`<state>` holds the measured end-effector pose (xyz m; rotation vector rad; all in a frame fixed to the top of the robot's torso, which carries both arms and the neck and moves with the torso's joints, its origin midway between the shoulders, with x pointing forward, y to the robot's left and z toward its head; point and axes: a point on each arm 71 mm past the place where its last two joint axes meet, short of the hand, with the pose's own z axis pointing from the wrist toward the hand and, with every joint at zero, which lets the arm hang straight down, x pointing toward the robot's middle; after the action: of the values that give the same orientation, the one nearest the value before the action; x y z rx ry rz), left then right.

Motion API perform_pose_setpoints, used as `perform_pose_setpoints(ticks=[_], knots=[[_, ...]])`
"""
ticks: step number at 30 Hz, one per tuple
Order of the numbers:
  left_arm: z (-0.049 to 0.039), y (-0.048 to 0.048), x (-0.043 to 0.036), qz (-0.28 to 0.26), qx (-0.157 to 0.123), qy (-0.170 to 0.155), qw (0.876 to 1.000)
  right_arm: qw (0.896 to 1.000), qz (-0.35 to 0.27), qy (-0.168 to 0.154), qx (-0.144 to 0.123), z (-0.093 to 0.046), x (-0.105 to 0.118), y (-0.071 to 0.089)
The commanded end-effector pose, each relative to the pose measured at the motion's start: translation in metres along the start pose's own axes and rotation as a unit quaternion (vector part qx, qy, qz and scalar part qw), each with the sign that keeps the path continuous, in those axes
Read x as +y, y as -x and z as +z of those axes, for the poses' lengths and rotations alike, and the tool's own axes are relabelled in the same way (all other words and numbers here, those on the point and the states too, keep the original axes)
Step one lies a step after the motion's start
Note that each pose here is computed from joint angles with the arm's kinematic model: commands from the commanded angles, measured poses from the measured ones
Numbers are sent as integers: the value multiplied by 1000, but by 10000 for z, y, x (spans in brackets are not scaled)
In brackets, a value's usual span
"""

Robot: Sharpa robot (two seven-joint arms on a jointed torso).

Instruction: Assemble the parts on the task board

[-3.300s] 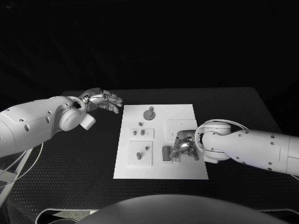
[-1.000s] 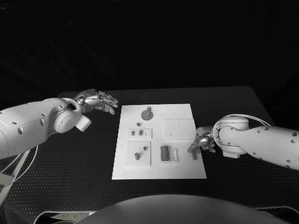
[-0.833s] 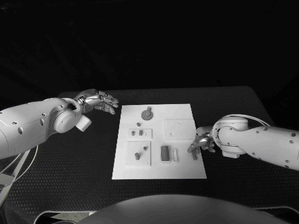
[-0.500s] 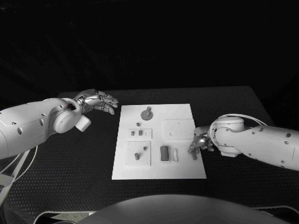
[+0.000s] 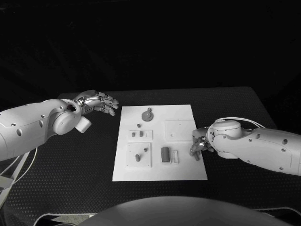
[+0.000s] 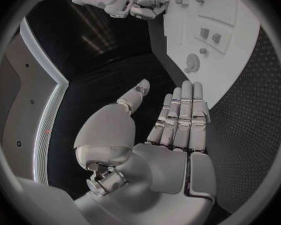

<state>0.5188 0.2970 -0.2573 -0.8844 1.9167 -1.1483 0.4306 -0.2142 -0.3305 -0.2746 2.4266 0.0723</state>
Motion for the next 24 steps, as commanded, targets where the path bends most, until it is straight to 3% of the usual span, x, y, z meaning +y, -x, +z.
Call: perform_pose_setpoints(ticks=[1, 10, 24], knots=[[4, -15, -15, 0, 6, -5, 1000, 998, -35, -20, 46, 61, -25, -325], [7, -17, -15, 0, 6, -5, 1000, 1000, -3, -1, 31, 44, 42, -309], [14, -27, -12, -1, 10, -2, 1000, 988, 152, 23, 15, 27, 33, -286]])
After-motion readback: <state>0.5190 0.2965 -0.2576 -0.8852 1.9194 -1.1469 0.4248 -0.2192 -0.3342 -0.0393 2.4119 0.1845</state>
